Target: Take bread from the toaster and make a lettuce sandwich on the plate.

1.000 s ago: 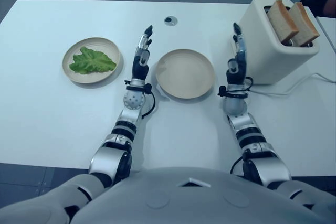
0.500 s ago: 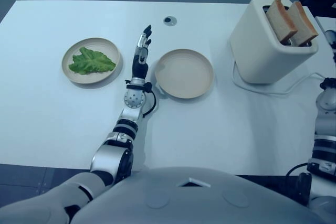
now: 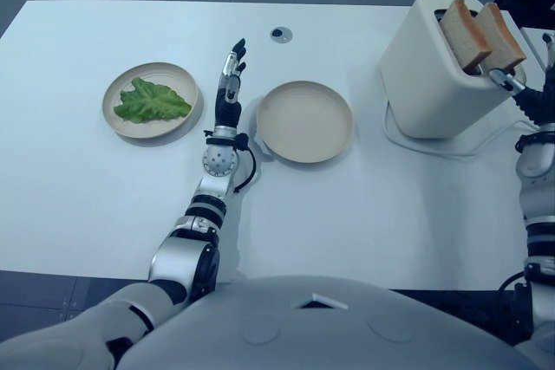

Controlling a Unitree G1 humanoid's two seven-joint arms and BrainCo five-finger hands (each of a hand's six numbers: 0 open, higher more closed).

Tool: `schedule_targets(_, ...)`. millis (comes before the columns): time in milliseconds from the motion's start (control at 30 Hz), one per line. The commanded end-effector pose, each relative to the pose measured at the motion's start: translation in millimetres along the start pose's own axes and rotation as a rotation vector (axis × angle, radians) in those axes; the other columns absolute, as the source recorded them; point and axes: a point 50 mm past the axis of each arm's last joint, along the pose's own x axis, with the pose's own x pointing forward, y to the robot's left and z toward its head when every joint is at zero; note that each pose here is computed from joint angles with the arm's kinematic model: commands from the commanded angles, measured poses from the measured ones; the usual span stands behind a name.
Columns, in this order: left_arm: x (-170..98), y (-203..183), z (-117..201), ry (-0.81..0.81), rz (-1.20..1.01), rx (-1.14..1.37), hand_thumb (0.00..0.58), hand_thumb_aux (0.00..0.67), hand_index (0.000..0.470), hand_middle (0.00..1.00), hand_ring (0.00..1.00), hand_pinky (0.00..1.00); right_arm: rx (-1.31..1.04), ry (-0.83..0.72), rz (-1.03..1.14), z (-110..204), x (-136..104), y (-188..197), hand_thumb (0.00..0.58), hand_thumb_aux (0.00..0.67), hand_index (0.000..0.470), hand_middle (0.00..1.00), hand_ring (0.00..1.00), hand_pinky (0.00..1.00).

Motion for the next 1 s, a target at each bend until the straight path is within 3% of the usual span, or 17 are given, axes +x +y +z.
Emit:
schedule_targets(33,0.1,-0.8,1.4,-0.004,0.001,-0.004,0.0,0.0,0.0,0.0,0.0,0.0,-0.008,-0.019,0.066,-0.6,0.6,4.8,0.0,0.0,0.0,0.0,0.0,0.0)
schedule_targets(333,-0.6,-4.6,2.0,-0.004,-0.006,-0.011,0.0,0.0,0.0,0.0,0.0,0.0,0.0,-0.128,0.084,25.0,15.9,1.4,0.018,0.011,0.007,0.0,0.0,0.0)
schedule_targets(367,-0.6,-4.9,2.2,-0.005,-0.005,-0.012,0.0,0.0,0.0,0.0,0.0,0.0,0.0,-0.126,0.077,24.5,17.1,-0.3,0.132,0.081,0.057,0.0,0.0,0.0)
schedule_targets(433,-0.8,-5.0,2.5,-0.006,-0.003,-0.015,0.0,0.0,0.0,0.0,0.0,0.0,0.003,-0.126,0.061,24.5,18.1,-3.4,0.227,0.147,0.103,0.0,0.0,0.0)
schedule_targets(467,-1.0,-4.9,2.5,-0.006,-0.002,-0.016,0.0,0.0,0.0,0.0,0.0,0.0,0.01,-0.13,0.051,25.4,17.9,-4.5,0.445,0.347,0.243,0.0,0.0,0.0)
schedule_targets(500,-1.2,-5.0,2.4,-0.005,-0.002,-0.017,0.0,0.0,0.0,0.0,0.0,0.0,0.028,-0.136,0.041,27.0,16.4,-4.7,0.54,0.494,0.347,0.0,0.0,0.0)
schedule_targets(533,-1.3,-5.0,2.4,-0.005,-0.002,-0.017,0.0,0.0,0.0,0.0,0.0,0.0,0.043,-0.14,0.032,27.9,15.0,-4.9,0.559,0.541,0.38,0.05,0.05,0.05)
schedule_targets(567,-1.4,-4.8,2.4,-0.005,-0.003,-0.018,0.0,0.0,0.0,0.0,0.0,0.0,0.056,-0.138,0.019,27.8,13.6,-5.5,0.58,0.67,0.47,0.7,0.7,0.7)
schedule_targets(600,-1.6,-4.3,2.5,-0.005,-0.002,-0.018,0.0,0.0,0.0,0.0,0.0,0.0,0.068,-0.132,0.008,26.8,12.5,-5.9,0.58,0.67,0.47,0.96,0.96,0.96)
schedule_targets(633,-1.9,-3.6,2.6,-0.005,0.0,-0.018,0.0,0.0,0.0,0.0,0.0,0.0,0.076,-0.123,0.003,24.7,11.7,-5.9,0.58,0.67,0.47,1.0,1.0,1.0)
schedule_targets(733,-2.8,-2.4,3.0,-0.006,0.001,-0.017,0.0,0.0,0.0,0.0,0.0,0.0,0.072,-0.095,0.0,14.0,6.2,-6.4,0.58,0.67,0.47,1.0,1.0,1.0)
schedule_targets(900,-3.3,1.1,2.2,0.0,0.014,-0.016,0.0,0.0,0.0,0.0,0.0,0.0,0.147,-0.151,-0.081,29.3,6.2,-11.1,0.58,0.67,0.47,1.0,1.0,1.0)
schedule_targets(1000,-3.0,2.0,1.7,0.003,0.019,-0.014,0.0,0.0,0.0,0.0,0.0,0.0,0.209,-0.168,-0.239,35.3,10.4,-28.1,0.58,0.67,0.47,1.0,1.0,1.0)
